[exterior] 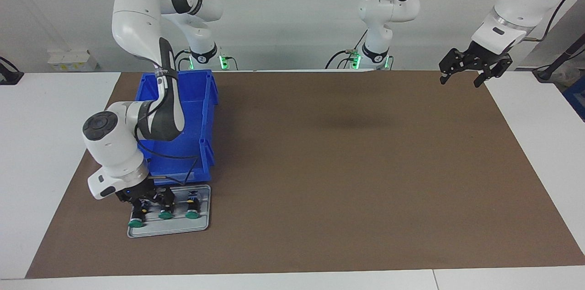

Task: Place and press button with both arms
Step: 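Reach the right gripper to the silver tray and grasp a green button, then carry the green button with the right gripper to the table center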

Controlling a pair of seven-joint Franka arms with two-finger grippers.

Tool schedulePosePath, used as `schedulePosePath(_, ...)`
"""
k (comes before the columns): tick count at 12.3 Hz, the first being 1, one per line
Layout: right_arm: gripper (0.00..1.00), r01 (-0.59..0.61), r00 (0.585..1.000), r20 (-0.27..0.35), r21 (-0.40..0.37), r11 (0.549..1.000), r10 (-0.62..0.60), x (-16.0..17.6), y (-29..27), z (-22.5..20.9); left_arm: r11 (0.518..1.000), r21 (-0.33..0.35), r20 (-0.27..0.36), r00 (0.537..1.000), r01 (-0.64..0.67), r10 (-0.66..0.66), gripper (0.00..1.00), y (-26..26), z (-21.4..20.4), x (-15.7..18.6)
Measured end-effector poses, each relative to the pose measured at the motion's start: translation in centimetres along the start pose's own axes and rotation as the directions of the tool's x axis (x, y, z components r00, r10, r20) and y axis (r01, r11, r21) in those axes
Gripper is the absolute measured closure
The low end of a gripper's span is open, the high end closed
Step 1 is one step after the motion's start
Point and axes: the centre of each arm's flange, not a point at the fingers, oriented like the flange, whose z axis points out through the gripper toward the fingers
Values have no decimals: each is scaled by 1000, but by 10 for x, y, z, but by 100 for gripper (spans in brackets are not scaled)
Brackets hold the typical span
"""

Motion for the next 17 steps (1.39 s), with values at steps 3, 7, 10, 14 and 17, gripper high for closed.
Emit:
schedulePosePath(3, 10, 24, 1000, 7, 5, 1000, -24, -3, -18, 7, 1000, 0, 0, 1000, 0, 0, 0, 0, 0, 0)
schedulePosePath(7, 14, 59, 998, 16, 5, 998, -59, -7, -19, 22, 1000, 0, 0, 1000, 0, 0, 0, 0, 0, 0)
schedulePosePath(10, 19, 71, 997, 34, 3, 997, -71, -14, -16, 37, 1000, 0, 0, 1000, 0, 0, 0, 0, 0, 0)
schedulePosePath(14, 48, 76, 996, 49, 4, 997, -76, -21, -19, 41, 1000, 0, 0, 1000, 0, 0, 0, 0, 0, 0)
schedulePosePath(17, 62, 74, 996, 49, 3, 997, -74, -21, -18, 40, 1000, 0, 0, 1000, 0, 0, 0, 0, 0, 0)
